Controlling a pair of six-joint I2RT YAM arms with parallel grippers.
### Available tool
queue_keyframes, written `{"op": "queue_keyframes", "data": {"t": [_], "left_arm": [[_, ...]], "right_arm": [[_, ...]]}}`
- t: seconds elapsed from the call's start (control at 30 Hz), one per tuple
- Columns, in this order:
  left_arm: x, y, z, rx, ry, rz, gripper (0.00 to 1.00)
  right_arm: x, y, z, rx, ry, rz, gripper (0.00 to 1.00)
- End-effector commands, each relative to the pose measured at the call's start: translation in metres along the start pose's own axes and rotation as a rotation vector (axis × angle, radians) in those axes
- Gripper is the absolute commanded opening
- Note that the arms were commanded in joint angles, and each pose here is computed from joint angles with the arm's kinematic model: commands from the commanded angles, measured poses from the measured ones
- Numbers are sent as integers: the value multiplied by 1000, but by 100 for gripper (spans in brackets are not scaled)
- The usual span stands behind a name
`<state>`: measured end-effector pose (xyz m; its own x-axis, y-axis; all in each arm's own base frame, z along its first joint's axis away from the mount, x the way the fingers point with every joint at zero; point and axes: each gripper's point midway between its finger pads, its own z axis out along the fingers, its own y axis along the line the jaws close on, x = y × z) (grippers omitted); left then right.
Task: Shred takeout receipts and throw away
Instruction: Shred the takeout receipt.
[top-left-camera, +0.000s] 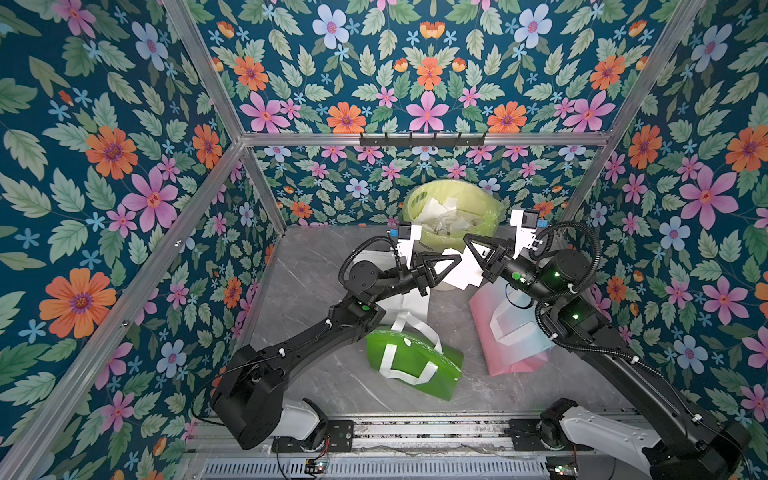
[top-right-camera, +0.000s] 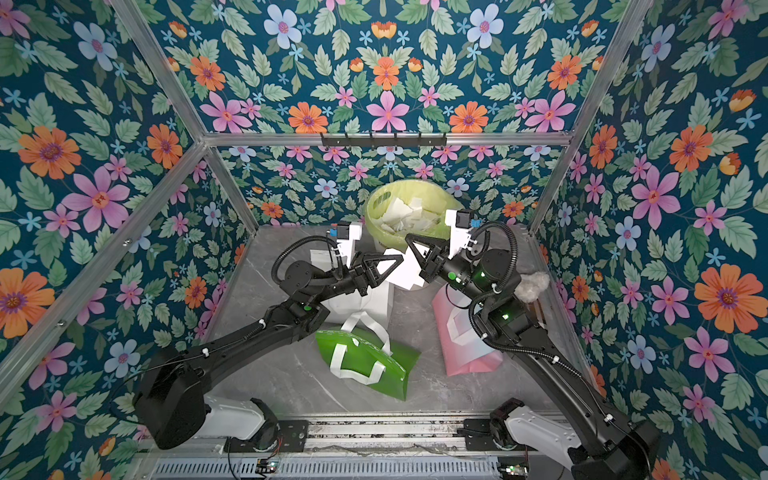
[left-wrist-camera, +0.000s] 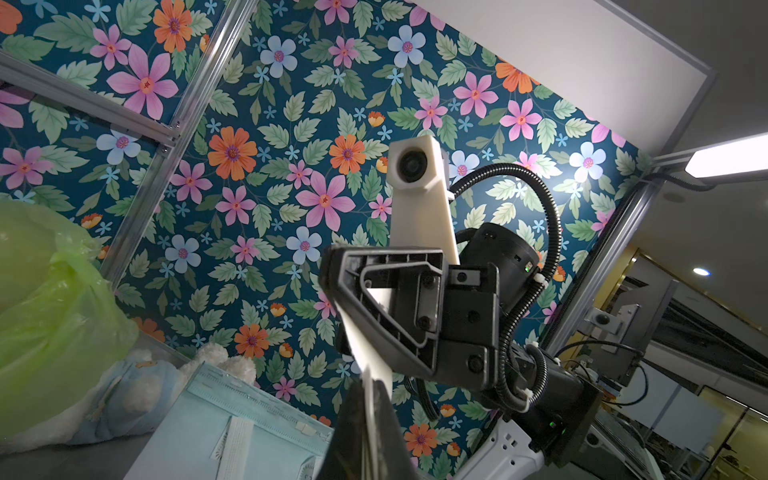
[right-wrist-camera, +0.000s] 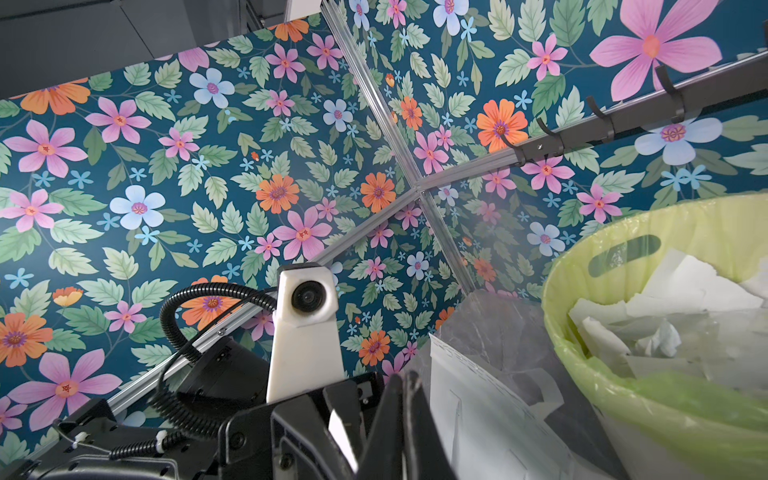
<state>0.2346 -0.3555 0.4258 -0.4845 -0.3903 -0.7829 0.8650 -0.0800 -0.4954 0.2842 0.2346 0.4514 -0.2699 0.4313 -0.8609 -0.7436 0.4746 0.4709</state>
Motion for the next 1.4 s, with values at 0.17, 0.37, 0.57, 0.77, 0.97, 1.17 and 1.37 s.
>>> {"op": "queue_keyframes", "data": {"t": [0.17, 0.37, 0.57, 0.77, 0.97, 1.17, 1.37], "left_arm": [[-9, -16, 2, 63, -25, 0, 13], [-7, -17, 3, 74, -20, -24, 17], [-2, -14, 5, 69, -2, -39, 22], [4, -9, 7, 50, 21, -50, 22], [12, -6, 11, 35, 73, -39, 15], [14, -2, 8, -19, 99, 27, 0], [17, 9, -2, -146, 168, 200, 0]], "right_arm": [[-7, 3, 0, -8, -27, -18, 0], [-6, 0, 3, 0, -24, -22, 0], [-7, 1, 4, -3, -27, -24, 0], [-9, 2, 4, -7, -32, -22, 0], [-10, 3, 4, -12, -34, -20, 0], [-8, 4, 1, -11, -32, -25, 0], [-4, 6, -12, 11, -14, -66, 63]]}}
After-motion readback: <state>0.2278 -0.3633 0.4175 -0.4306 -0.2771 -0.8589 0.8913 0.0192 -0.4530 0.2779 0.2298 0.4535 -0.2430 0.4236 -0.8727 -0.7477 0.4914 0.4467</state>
